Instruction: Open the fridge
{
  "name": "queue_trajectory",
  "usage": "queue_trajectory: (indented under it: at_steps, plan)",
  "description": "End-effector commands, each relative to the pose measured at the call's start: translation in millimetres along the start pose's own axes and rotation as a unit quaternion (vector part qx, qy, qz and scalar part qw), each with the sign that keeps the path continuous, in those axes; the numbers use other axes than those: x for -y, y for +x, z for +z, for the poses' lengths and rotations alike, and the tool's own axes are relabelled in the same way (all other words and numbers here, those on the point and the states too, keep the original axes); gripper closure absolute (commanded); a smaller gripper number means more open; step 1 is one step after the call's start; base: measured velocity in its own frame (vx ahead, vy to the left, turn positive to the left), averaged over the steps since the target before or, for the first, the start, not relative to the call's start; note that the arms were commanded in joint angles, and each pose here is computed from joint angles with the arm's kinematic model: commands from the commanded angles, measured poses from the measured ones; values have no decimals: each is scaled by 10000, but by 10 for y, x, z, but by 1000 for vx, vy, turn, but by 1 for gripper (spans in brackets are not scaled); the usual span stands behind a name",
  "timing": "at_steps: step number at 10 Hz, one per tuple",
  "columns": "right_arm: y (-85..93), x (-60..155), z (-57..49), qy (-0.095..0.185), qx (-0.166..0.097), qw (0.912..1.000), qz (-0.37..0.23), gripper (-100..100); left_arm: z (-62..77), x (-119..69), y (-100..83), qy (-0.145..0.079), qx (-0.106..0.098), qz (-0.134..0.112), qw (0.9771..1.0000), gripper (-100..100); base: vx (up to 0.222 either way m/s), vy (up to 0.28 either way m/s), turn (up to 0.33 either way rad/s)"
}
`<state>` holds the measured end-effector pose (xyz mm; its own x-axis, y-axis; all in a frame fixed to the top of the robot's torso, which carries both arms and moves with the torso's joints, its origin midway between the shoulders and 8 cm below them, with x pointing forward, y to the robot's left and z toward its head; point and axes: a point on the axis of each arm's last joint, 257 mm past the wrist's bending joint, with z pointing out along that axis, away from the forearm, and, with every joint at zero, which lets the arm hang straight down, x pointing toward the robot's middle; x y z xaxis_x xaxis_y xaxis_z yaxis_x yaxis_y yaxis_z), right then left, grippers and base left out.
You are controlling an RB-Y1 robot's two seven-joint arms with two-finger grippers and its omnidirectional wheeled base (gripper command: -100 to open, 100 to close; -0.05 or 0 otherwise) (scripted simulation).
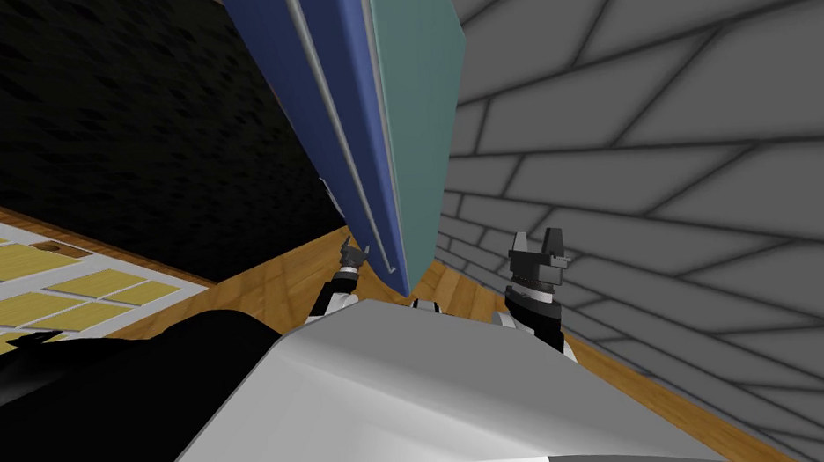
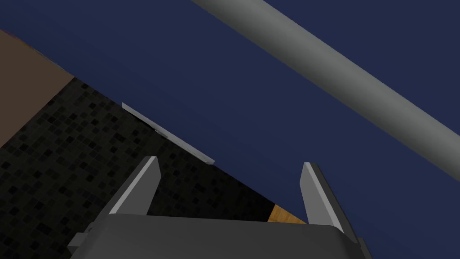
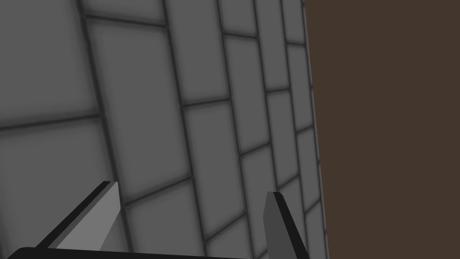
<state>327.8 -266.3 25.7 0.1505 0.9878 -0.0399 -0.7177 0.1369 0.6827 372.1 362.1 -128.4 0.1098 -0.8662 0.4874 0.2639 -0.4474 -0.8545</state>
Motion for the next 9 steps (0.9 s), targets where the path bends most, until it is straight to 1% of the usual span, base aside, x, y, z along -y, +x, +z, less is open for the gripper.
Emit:
queue_trajectory:
  at_steps: [1,2,3,4,5,6,7,8,9]
  plan:
    - [0,0,0,0,0,10000,0,0,-61,-197,-204,-352,256,-265,9987,-100,93,-216,64]
    - [0,0,0,0,0,10000,0,0,-97,-285,-289,-518,372,-381,9972,-100,87,-196,72]
    - [0,0,0,0,0,10000,0,0,-114,-323,-326,-589,422,-431,9964,-100,70,-167,53]
    - [0,0,0,0,0,10000,0,0,-151,-398,-397,-731,521,-529,9946,-100,53,-162,53]
    - [0,0,0,0,0,10000,0,0,-115,-339,-352,-640,460,-465,9958,-100,22,-76,18]
    - [0,0,0,0,-1,10000,-1,0,-140,-275,-345,-661,469,-454,9957,-100,101,-9,-3]
    - [-1,0,0,1,-1,10000,-2,0,-129,-307,-362,-657,469,-462,9957,-100,64,-1,2]
    - [-1,0,0,0,-1,10000,-2,0,-130,-302,-362,-659,469,-463,9956,100,0,0,0]
    - [0,0,0,0,-1,10000,-2,0,-124,-346,-285,-730,366,-489,9955,100,-75,112,-89]
